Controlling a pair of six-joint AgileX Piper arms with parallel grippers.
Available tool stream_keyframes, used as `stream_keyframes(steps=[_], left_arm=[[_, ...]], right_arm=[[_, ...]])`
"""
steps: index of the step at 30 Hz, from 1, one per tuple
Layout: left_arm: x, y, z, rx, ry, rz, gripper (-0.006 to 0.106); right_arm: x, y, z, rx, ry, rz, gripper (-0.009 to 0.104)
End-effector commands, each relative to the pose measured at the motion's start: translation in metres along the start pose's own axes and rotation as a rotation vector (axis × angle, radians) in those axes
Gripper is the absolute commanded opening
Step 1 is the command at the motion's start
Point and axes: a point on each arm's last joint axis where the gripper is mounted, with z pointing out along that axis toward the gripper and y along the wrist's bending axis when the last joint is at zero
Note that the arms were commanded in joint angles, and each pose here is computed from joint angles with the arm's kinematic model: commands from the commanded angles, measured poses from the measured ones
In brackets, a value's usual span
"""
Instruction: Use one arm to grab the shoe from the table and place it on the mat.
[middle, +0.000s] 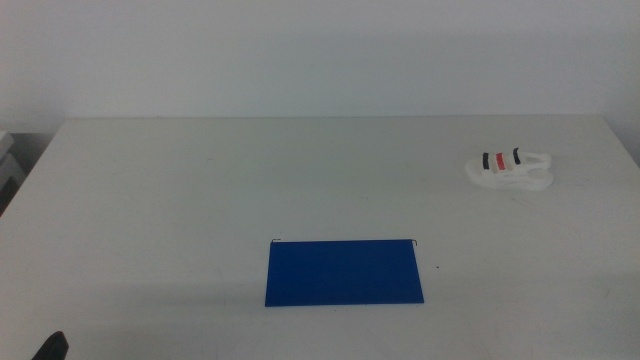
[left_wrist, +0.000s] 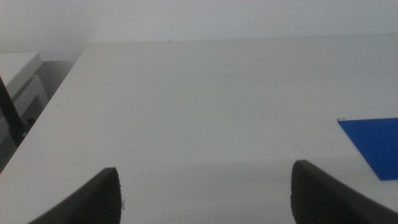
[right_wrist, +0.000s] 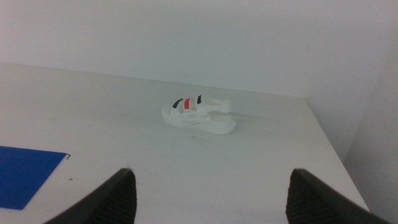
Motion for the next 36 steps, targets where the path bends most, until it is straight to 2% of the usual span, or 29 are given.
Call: stream_keyframes(steps=[1,12,18,24,30,33,36], left_arm=[[-0.006,0.000,-0.001,0.001,-0.087,-0.011,0.094],[-0.006,0.000,-0.001,0.001,-0.087,-0.011,0.094],[-0.006,0.000,-0.001,0.001,-0.087,-0.011,0.094],[-0.006,0.000,-0.001,0.001,-0.087,-0.011,0.094],[-0.006,0.000,-0.001,0.001,-0.087,-0.011,0.094],[-0.006,0.000,-0.001,0.001,-0.087,-0.011,0.094],[-0.006,0.000,-0.001,0.001,-0.087,-0.011,0.094]], right_arm=[[-0.006,-0.001,-0.002,0.016,-0.096,-0.023,0.062],[-0.006,-0.001,-0.002,0.014,-0.096,0.008,0.062],[-0.047,-0.002,-0.001,-0.003,0.001,0.150,0.062],[-0.103,-0.007,0.026,0.013,0.085,0.272,0.062],[-0.162,-0.015,0.074,0.058,0.235,0.157,0.062],[-0.187,-0.018,0.106,0.074,0.386,0.113,0.062],[-0.197,-0.021,0.148,0.059,0.566,0.011,0.062]])
